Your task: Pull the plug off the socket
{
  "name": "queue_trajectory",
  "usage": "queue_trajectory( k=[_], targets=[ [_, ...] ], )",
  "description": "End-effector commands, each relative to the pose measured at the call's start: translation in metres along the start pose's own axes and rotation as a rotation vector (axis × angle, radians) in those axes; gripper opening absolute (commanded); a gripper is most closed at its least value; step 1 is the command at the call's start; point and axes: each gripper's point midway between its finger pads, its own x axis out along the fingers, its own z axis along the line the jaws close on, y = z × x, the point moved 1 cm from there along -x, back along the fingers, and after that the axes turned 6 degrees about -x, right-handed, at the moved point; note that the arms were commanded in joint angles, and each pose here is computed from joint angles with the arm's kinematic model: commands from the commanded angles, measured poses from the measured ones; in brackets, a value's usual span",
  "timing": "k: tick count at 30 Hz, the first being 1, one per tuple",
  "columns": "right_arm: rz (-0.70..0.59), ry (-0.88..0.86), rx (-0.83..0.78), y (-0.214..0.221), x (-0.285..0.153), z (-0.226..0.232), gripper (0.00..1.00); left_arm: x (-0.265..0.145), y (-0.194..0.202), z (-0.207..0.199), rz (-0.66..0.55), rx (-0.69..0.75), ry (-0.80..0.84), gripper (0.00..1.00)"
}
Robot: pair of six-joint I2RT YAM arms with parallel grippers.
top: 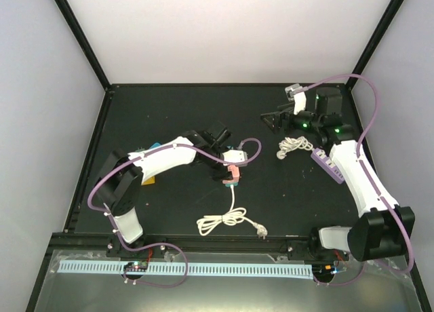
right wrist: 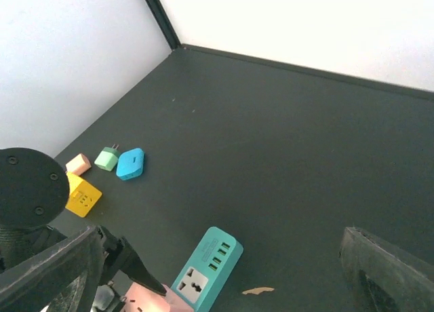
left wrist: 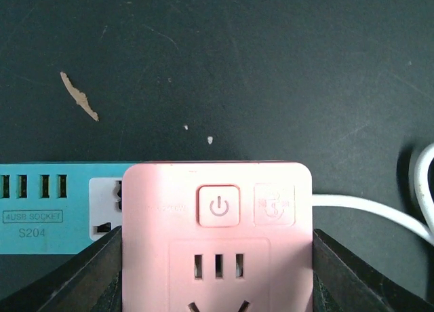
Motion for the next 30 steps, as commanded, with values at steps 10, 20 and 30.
queue_trajectory(
  k=[10,20,30],
  targets=[
    [0.153,-0.213,0.085,0.053,0.047,0.021,0.77,-0.032,0.057,-0.004,0.109,0.342,0.089,0.35],
    [0.282,-0.394,0.155,0.085,0.101,0.064,0.58,-0.033,0.078,-0.013,0.165,0.523,0.194,0.30],
    [0.422,-0.539,0.259,0.124,0.154,0.092,0.19,-0.025,0.064,-0.006,0.168,0.484,0.258,0.30]
  ],
)
